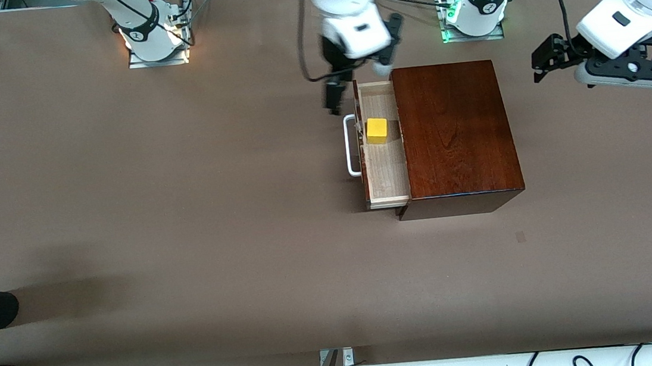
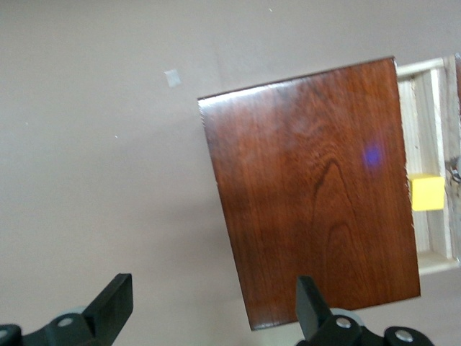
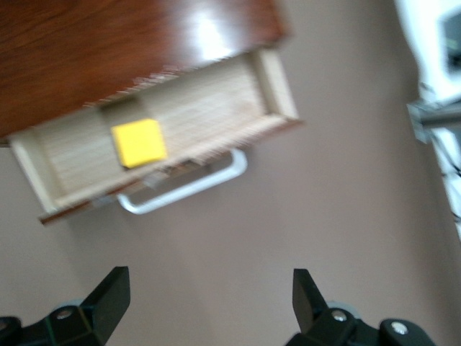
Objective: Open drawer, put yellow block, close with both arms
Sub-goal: 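Raise the right gripper away while the left gripper approaches the drawer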
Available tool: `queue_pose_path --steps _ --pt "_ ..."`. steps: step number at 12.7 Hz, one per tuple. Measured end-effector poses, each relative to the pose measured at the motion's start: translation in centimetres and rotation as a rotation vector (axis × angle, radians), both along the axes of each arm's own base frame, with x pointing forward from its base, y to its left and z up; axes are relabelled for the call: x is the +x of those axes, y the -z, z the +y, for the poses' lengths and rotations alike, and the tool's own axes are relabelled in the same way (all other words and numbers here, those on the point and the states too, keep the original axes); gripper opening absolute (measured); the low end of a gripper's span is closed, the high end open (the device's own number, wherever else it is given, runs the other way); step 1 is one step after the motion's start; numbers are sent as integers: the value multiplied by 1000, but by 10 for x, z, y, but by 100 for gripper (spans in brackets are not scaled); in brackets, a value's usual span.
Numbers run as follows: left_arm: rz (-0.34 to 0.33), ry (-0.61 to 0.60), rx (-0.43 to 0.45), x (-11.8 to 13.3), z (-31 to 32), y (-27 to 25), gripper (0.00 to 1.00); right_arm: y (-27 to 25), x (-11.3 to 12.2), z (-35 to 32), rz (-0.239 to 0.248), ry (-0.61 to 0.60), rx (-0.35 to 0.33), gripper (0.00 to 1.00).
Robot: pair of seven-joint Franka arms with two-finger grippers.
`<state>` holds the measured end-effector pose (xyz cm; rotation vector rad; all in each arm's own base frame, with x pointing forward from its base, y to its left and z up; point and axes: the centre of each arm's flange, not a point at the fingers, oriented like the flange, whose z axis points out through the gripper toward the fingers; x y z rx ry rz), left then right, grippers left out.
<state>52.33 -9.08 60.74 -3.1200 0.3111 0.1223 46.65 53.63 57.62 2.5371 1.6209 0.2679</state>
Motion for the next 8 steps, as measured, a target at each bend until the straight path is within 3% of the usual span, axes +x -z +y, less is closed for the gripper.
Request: queue_pose_path --steps 2,5,8 --pt "39 40 -4 -8 -20 3 100 -54 29 -75 4 120 3 100" --pt "109 147 -98 -12 -70 23 100 -101 49 -161 4 274 -16 100" --pt "153 337 -171 -13 -139 59 100 -120 70 -253 61 435 17 100"
